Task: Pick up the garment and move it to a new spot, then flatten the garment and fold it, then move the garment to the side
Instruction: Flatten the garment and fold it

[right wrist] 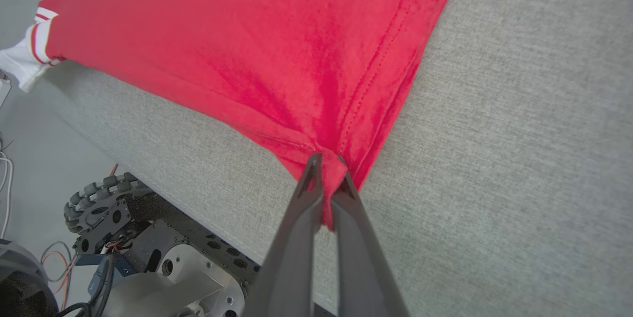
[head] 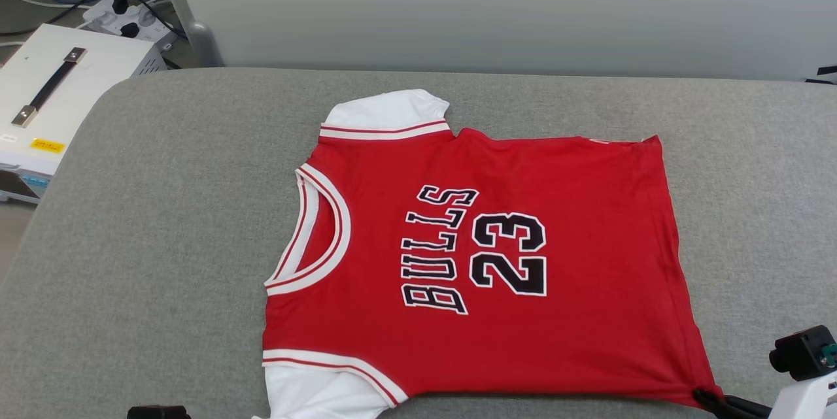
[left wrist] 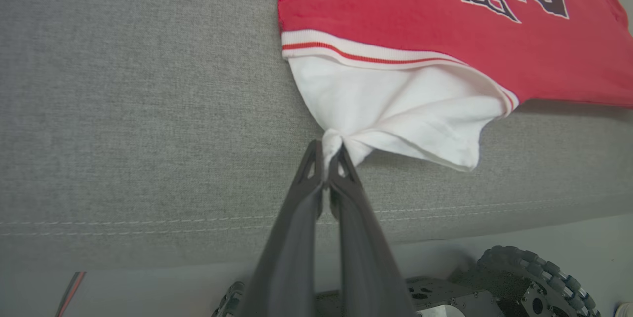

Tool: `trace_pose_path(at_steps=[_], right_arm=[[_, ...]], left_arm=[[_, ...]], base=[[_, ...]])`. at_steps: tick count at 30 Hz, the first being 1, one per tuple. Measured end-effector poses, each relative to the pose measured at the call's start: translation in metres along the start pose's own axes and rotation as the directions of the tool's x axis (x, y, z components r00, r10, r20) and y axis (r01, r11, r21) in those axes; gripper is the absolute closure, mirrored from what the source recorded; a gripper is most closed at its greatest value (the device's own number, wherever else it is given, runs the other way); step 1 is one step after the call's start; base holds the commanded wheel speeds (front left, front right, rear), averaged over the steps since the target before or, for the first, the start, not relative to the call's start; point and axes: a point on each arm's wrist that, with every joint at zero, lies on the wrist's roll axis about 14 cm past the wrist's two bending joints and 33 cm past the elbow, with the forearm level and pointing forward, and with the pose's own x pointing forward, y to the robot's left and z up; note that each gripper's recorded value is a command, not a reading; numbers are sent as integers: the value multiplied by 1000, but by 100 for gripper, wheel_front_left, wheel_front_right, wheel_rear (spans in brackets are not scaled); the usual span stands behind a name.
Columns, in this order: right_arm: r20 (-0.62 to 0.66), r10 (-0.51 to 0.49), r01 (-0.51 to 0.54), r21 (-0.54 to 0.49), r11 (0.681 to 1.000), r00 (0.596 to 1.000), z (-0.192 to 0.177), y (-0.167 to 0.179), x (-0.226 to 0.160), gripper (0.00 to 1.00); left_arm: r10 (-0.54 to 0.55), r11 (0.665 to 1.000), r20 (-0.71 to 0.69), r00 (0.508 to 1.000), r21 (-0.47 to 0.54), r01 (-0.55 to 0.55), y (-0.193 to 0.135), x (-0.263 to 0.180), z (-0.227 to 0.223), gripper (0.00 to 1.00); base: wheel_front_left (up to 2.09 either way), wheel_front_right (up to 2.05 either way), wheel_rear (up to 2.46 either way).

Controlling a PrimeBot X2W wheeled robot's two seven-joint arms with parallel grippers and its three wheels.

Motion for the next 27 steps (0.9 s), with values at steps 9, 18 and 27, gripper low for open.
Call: trace_pose_path(at_steps=[9,18,27], right_arm=[[116,2,-3,6,1000,993,28,7,0,100],[230,-28,19,39,999,973,67,-1,0,100],[253,-45,31,57,998,966,88,-8,21,100]], left_arm=[[-22,992,90,996,127,10,-2,2,37,100],[-131,950,179,975,305,71,-16,29,103,100],[-172,919,199,965,384,84,-16,81,146,100]], base=[[0,0,0],[0,0,0],[0,0,0]])
